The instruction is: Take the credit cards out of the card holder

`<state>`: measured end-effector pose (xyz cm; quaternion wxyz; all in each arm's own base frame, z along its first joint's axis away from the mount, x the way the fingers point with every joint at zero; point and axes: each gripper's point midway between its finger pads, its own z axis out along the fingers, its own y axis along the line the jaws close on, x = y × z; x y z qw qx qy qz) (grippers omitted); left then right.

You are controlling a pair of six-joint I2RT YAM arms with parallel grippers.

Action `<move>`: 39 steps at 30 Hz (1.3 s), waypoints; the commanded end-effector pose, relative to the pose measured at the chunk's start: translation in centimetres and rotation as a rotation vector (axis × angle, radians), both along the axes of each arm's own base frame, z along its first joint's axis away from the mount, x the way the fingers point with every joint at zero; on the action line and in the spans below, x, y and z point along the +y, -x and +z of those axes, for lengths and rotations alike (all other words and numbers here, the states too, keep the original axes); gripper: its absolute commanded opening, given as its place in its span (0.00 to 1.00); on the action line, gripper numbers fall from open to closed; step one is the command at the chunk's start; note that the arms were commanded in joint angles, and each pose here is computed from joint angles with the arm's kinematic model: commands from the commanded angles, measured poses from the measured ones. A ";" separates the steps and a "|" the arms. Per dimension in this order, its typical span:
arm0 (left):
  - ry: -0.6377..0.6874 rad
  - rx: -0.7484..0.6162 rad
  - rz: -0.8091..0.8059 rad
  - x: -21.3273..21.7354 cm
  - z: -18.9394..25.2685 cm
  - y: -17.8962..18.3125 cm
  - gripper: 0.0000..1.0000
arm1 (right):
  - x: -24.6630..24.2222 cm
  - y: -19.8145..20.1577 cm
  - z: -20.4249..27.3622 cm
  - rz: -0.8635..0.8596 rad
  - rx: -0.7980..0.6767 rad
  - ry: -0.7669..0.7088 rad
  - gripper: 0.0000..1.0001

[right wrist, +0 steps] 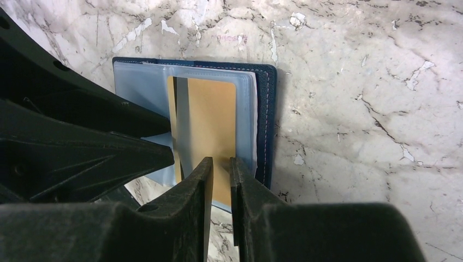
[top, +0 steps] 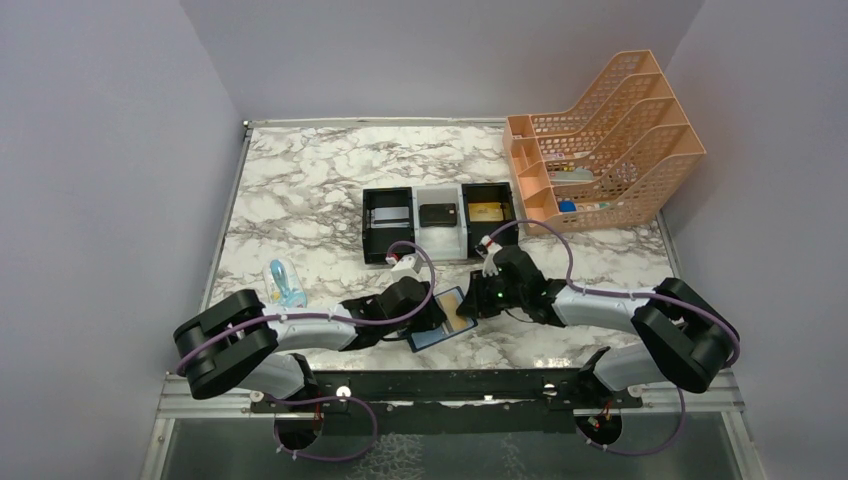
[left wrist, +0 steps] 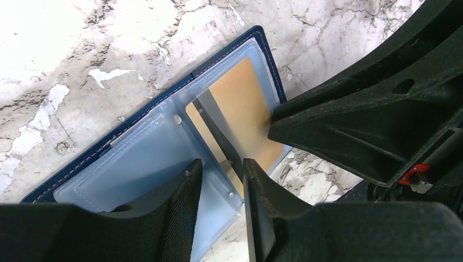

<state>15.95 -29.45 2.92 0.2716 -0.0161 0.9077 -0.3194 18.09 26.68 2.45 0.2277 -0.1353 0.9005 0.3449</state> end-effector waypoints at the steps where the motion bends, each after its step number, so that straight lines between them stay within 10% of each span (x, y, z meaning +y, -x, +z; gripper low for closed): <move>1: -0.013 0.004 0.030 0.5 -0.9 0.0 0.35 | -1.2 1.2 -1.9 -0.017 0.052 0.038 0.18; 29: 0.191 0.026 0.042 -1.7 0.3 0.3 0.21 | -1.1 1.3 -1.5 -0.023 0.051 0.023 0.18; 39: 0.188 0.015 0.082 -0.2 0.0 0.3 0.00 | -1.8 0.9 -1.4 -0.046 0.030 0.055 0.18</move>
